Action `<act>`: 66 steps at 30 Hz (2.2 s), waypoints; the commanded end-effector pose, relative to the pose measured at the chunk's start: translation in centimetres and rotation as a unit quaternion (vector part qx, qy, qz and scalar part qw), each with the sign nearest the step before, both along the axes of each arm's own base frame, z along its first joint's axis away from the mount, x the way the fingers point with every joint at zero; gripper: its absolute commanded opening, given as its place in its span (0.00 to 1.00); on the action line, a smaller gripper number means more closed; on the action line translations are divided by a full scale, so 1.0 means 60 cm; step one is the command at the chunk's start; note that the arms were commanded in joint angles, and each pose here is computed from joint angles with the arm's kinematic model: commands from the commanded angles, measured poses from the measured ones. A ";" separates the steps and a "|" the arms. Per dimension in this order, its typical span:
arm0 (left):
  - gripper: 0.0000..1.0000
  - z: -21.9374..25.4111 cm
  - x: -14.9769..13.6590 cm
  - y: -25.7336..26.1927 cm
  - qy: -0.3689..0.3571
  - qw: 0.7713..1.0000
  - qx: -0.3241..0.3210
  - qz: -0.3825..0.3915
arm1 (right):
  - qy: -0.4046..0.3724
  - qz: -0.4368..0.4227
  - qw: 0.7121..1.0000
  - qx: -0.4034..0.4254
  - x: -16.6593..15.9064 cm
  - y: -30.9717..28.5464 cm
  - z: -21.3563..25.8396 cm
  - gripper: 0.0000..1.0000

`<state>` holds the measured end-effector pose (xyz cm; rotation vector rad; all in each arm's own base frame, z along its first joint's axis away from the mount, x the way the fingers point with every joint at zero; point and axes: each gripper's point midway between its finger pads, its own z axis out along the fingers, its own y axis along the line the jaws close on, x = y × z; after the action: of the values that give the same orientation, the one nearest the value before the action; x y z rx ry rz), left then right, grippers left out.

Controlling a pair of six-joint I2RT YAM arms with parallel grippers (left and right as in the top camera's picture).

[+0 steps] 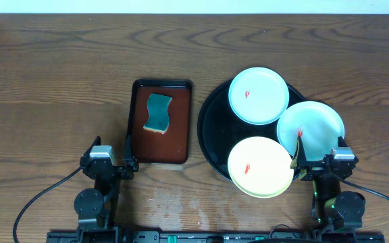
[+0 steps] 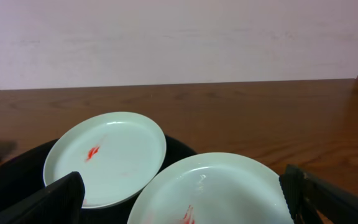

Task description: Clean dirty plates on tray and stack at the side

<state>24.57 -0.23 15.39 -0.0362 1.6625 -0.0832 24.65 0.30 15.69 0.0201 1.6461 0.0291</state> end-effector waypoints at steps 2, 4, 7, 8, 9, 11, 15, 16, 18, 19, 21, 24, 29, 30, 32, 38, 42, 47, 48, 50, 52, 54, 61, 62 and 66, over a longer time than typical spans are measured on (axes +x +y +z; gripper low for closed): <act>0.79 -0.024 -0.002 -0.010 0.026 0.999 0.001 -0.019 | 0.004 0.013 1.000 -0.001 0.000 0.009 -0.004 0.99; 0.79 -0.024 -0.002 -0.010 0.026 0.999 0.001 -0.019 | 0.004 0.028 1.000 0.001 -0.001 0.017 -0.003 0.99; 0.79 -0.017 -0.001 -0.011 0.017 1.000 0.000 -0.019 | 0.004 0.029 0.999 0.023 -0.001 0.019 -0.003 0.99; 0.79 -0.013 -0.001 -0.011 0.012 1.000 0.000 -0.020 | 0.004 0.029 0.999 0.023 -0.001 0.019 -0.003 0.99; 0.79 -0.008 -0.001 -0.017 0.007 0.999 -0.001 -0.031 | 0.004 0.031 0.999 0.025 -0.001 0.020 -0.003 0.99; 0.79 0.001 -0.004 -0.033 0.004 0.998 -0.017 -0.057 | 0.004 0.039 0.998 0.046 -0.001 0.026 -0.002 0.99; 0.79 0.040 -0.017 -0.047 0.011 0.994 -0.074 -0.075 | 0.006 0.053 0.997 0.053 -0.006 0.034 0.014 0.99; 0.79 0.057 -0.021 -0.049 0.011 0.994 -0.075 -0.079 | 0.004 0.053 0.997 0.053 -0.010 0.033 0.028 0.99; 0.79 0.091 -0.029 -0.053 0.017 0.993 -0.074 -0.085 | 0.001 0.052 0.997 0.057 -0.018 0.033 0.059 0.99; 0.79 0.110 -0.032 -0.057 0.019 0.993 -0.070 -0.093 | -0.001 0.052 0.997 0.058 -0.022 0.033 0.078 0.99; 0.79 0.155 -0.035 -0.070 0.025 0.991 -0.057 -0.118 | 0.001 0.051 0.997 0.064 -0.029 0.032 0.119 0.99; 0.79 0.205 -0.027 -0.082 0.058 0.987 -0.057 -0.140 | 0.027 0.048 0.996 0.077 -0.030 0.032 0.168 0.99; 0.79 0.234 0.003 -0.091 0.194 0.966 -0.071 -0.154 | 0.142 0.040 0.986 0.084 -0.005 0.034 0.221 0.99; 0.79 0.232 0.008 -0.091 0.228 0.959 -0.078 -0.151 | 0.173 0.037 0.981 0.084 0.001 0.034 0.225 0.99; 0.79 0.224 0.016 -0.090 0.299 0.938 -0.093 -0.146 | 0.246 0.030 0.965 0.082 0.012 0.034 0.225 0.99; 0.79 0.178 0.071 -0.089 0.433 0.882 -0.136 -0.126 | 0.393 0.016 0.916 0.081 0.092 0.037 0.209 0.99; 0.79 0.127 0.100 -0.092 0.486 0.849 -0.179 -0.105 | 0.451 0.020 0.888 0.085 0.125 0.045 0.166 0.97; 0.77 0.076 0.112 -0.095 0.535 0.817 -0.193 -0.099 | 0.495 0.026 0.866 0.070 0.156 0.047 0.108 0.79; 0.68 0.069 0.114 -0.095 0.540 0.813 -0.193 -0.097 | 0.501 0.030 0.863 0.063 0.164 0.047 0.097 0.75; 0.56 0.055 0.121 -0.087 0.548 0.811 -0.185 -0.085 | 0.513 0.033 0.856 0.057 0.178 0.048 0.074 0.65; 0.54 0.043 0.126 -0.082 0.554 0.810 -0.175 -0.073 | 0.526 0.032 0.848 0.058 0.191 0.048 0.050 0.59; 0.54 0.033 0.127 -0.079 0.561 0.808 -0.165 -0.065 | 0.538 0.031 0.841 0.058 0.205 0.048 0.024 0.59; 0.54 0.025 0.128 -0.090 0.565 0.812 -0.132 -0.062 | 0.571 0.037 0.819 0.046 0.258 0.050 -0.080 0.61; 0.54 0.025 0.129 -0.093 0.564 0.813 -0.130 -0.064 | 0.573 0.037 0.817 0.046 0.265 0.050 -0.094 0.59; 0.54 0.025 0.135 -0.096 0.558 0.817 -0.128 -0.067 | 0.582 0.036 0.811 0.046 0.286 0.051 -0.142 0.49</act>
<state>32.30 -6.24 16.79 -0.2036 2.8365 -0.4954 41.05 2.88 7.97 0.0844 2.8816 0.1799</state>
